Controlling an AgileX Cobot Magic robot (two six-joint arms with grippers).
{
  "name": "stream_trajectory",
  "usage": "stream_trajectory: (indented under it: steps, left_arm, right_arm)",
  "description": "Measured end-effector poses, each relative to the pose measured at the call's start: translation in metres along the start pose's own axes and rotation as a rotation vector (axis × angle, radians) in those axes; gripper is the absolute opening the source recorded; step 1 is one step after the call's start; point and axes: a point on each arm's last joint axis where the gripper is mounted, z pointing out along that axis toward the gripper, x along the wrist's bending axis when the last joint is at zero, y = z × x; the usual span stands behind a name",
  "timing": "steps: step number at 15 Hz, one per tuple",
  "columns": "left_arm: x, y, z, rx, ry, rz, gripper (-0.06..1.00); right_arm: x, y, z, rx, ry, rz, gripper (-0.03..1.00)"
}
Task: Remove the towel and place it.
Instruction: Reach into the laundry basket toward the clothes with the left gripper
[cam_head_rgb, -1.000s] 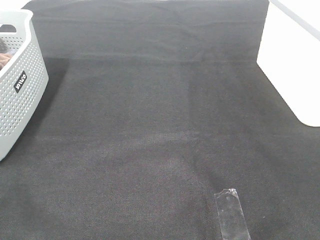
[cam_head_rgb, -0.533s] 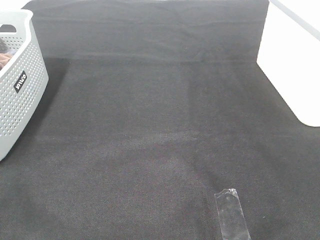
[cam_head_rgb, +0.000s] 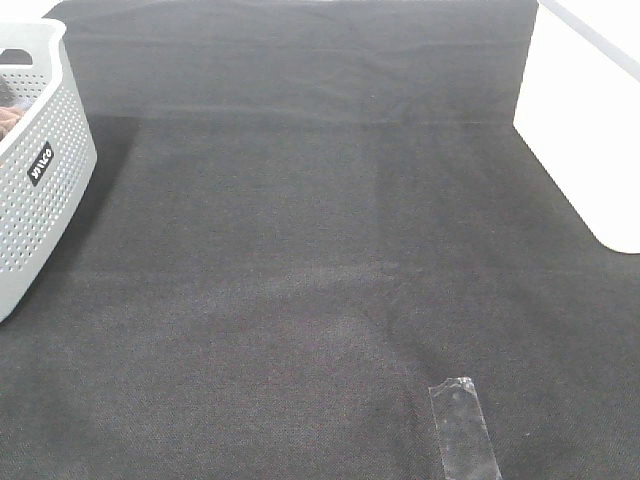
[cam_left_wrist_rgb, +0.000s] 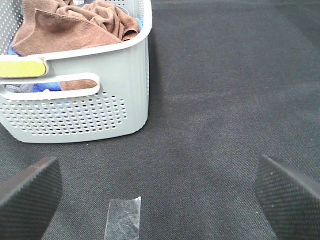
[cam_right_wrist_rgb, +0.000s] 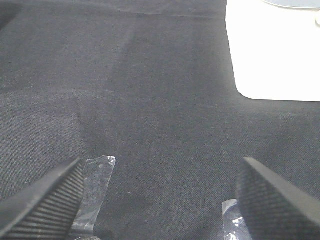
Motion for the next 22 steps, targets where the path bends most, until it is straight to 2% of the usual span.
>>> stream_trajectory:
  steps: [2,3,5,7,10,12,13,15,18,20,22]
  left_arm:
    - [0.001,0.0,0.0,0.0,0.006,0.013,0.99]
    - [0.001,0.001,-0.001,0.003,0.008,0.06,0.99]
    - [0.003,0.019,-0.006,0.048,0.032,0.237,0.99]
    - [0.008,0.055,-0.004,0.124,0.061,0.454,0.99]
    - [0.015,0.111,0.023,0.259,0.074,0.745,0.99]
    - [0.022,0.145,0.054,0.372,0.08,0.954,0.99]
    - [0.026,0.161,0.07,0.419,0.091,1.017,0.99]
    - [0.031,0.192,0.101,0.48,0.113,1.092,0.99]
    - [0.037,0.223,0.172,0.564,0.113,1.204,0.99]
    - [0.041,0.227,0.224,0.639,0.097,1.26,0.99]
    - [0.047,0.213,0.274,0.711,0.041,1.303,0.99]
  right_arm:
    - [0.0,0.0,0.0,0.0,0.0,0.0,0.76]
    - [0.0,0.0,0.0,0.0,0.0,0.0,0.76]
    - [0.0,0.0,0.0,0.0,0.0,0.0,0.76]
    - [0.0,0.0,0.0,0.0,0.0,0.0,0.76]
    - [0.0,0.0,0.0,0.0,0.0,0.0,0.76]
    - [0.0,0.0,0.0,0.0,0.0,0.0,0.76]
    - [0.0,0.0,0.0,0.0,0.0,0.0,0.76]
    - [0.0,0.0,0.0,0.0,0.0,0.0,0.76]
    - [0.0,0.0,0.0,0.0,0.0,0.0,0.76]
    - [0.0,0.0,0.0,0.0,0.0,0.0,0.76]
    - [0.0,0.0,0.0,0.0,0.0,0.0,0.76]
